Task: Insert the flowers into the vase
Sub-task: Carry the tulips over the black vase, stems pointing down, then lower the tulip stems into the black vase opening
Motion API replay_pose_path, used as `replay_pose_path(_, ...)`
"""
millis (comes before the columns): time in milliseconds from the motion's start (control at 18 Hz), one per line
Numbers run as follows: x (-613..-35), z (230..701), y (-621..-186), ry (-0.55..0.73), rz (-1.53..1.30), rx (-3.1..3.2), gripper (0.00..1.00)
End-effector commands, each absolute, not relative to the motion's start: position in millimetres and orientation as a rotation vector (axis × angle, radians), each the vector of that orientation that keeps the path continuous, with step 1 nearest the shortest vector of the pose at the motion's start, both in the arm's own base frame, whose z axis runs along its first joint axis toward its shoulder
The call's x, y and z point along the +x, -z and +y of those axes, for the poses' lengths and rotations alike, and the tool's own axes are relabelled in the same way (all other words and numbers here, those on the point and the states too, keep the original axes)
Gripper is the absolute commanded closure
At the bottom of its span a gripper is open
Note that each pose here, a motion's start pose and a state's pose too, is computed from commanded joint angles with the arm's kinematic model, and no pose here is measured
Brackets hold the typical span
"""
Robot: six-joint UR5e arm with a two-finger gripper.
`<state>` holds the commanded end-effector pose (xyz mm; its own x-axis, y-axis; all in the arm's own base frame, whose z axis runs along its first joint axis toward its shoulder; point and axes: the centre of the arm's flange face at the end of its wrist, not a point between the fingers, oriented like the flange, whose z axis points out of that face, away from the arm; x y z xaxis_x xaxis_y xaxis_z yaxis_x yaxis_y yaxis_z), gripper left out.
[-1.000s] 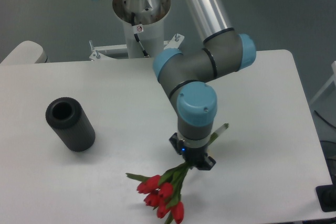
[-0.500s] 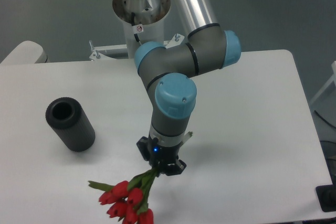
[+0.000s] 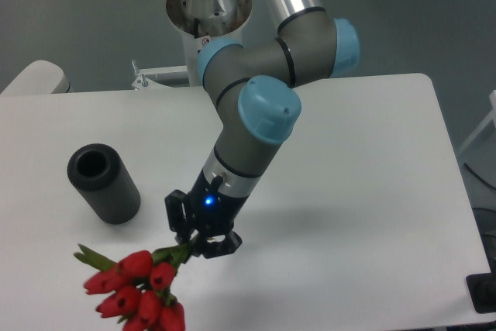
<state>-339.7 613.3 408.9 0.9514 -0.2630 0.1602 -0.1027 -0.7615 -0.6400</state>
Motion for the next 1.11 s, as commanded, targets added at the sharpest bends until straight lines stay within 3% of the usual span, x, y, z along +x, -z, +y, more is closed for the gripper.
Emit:
replay_pose_path(111, -330, 613, -425, 0.319, 0.275, -2.399, 1.0)
replay_pose_path(444, -295, 595, -448, 0.509, 0.266, -2.197, 1.0)
replay_pose_path(1111, -247, 549, -461, 0.586, 0.346, -1.928, 1.0)
